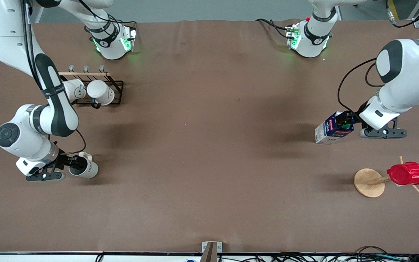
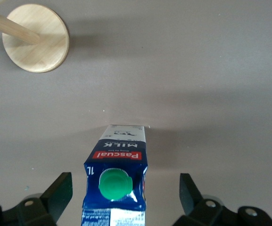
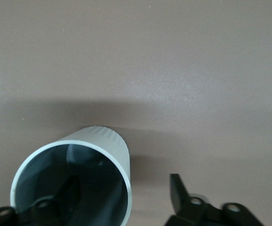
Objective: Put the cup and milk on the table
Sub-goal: 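Close the right gripper on the mug while the left gripper grasps the carton, then carry the white mug with the right gripper to the table middle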
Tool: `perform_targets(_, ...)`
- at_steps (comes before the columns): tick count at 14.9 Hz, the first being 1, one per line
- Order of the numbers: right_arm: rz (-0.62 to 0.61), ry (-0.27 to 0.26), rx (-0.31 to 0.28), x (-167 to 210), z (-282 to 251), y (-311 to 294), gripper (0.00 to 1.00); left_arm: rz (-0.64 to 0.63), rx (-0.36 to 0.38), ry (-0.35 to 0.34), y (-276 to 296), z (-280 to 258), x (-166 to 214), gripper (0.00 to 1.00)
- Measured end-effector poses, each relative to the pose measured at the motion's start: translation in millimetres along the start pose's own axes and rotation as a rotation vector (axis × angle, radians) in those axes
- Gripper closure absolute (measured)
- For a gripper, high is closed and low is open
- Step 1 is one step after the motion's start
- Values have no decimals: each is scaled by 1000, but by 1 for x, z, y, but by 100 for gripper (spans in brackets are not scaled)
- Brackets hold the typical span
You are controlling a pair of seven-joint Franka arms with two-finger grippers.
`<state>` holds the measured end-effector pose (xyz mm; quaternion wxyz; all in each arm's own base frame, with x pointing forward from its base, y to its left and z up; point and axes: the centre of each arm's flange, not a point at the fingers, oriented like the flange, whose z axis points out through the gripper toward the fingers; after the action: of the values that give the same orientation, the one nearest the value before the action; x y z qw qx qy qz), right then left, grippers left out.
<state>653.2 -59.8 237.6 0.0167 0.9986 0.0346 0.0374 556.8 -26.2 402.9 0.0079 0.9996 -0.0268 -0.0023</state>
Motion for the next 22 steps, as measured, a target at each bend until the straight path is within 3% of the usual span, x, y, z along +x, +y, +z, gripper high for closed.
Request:
perform_targets(7,54,19,43,0,2,-3,95,10,39,-16,-12,39,-14,0)
perform_targets(12,186,-42,90,15,-50,-41,96,2,45,-29,-22,45,-18,0)
perform_targets(16,305,-68,108,13,-119,-182,96,-1,45,-24,-23,45,-19,0)
perform_targets(22,381,-67,81,-32,-141,-378,96,-15,33,-23,-26,46,-19,0)
